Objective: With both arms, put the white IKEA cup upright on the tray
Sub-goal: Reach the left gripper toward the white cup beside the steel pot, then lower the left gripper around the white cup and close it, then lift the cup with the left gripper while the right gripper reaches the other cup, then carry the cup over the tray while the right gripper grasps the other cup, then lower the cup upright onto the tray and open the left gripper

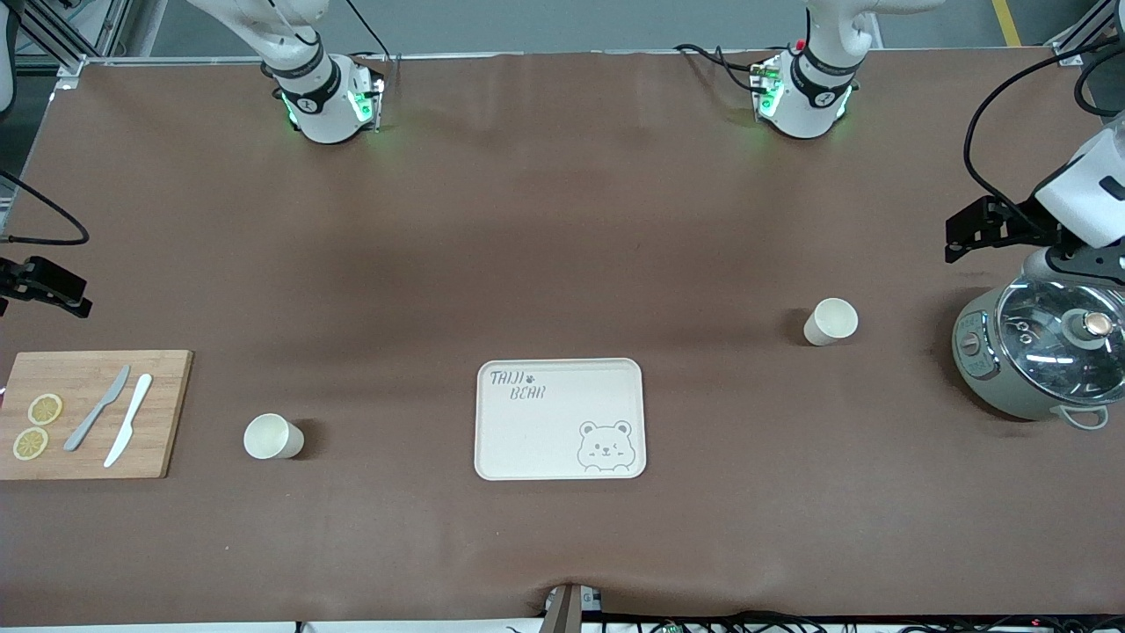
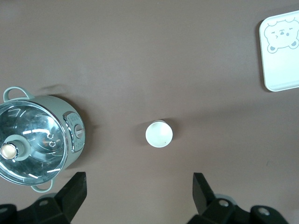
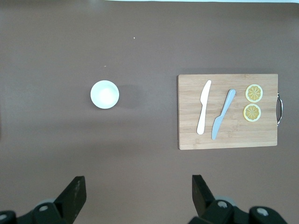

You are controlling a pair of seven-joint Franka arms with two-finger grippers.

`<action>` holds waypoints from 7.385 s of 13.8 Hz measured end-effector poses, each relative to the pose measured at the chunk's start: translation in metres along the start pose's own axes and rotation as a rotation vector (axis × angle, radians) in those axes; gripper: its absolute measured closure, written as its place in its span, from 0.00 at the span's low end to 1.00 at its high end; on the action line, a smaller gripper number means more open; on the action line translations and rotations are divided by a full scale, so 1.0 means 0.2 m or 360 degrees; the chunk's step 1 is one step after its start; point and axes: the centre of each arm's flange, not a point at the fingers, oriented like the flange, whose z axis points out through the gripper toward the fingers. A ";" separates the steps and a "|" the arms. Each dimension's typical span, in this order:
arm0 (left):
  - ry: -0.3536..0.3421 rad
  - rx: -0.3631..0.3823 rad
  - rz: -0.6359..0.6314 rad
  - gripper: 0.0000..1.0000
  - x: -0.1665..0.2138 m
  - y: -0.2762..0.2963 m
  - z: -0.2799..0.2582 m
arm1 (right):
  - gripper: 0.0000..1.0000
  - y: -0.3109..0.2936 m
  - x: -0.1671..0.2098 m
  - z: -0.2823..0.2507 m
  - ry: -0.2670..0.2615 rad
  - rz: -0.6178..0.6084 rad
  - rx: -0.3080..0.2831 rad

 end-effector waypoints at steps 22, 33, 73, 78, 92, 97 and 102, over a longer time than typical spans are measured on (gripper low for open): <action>0.0118 -0.0004 0.0023 0.00 -0.24 -0.01 1.66 | 0.00 0.00 0.00 0.00 0.0000 -0.0002 0.0001; 0.0153 -0.0002 0.0063 0.07 -0.32 -0.03 1.97 | 0.00 -0.05 0.03 0.06 -0.0017 -0.0025 0.0015; 0.0339 -0.0158 -0.0704 0.92 0.67 1.80 1.69 | 0.00 -0.21 0.51 1.75 -0.0041 -0.0112 0.0119; 0.0335 -0.0163 -0.0713 0.92 0.65 1.87 1.76 | 0.00 -0.23 0.48 1.87 -0.0088 -0.0117 0.0130; 0.0278 -0.0018 -0.0786 0.56 0.57 1.96 1.94 | 0.19 -0.30 0.47 1.93 -0.0114 -0.0144 0.0139; 0.0289 0.0012 -0.0813 0.06 0.61 1.91 1.84 | 0.74 -0.30 0.48 1.93 -0.0112 -0.0145 0.0139; 0.0287 0.0016 -0.0813 0.00 0.61 1.91 1.82 | 0.96 -0.31 0.48 1.91 -0.0102 -0.0139 0.0146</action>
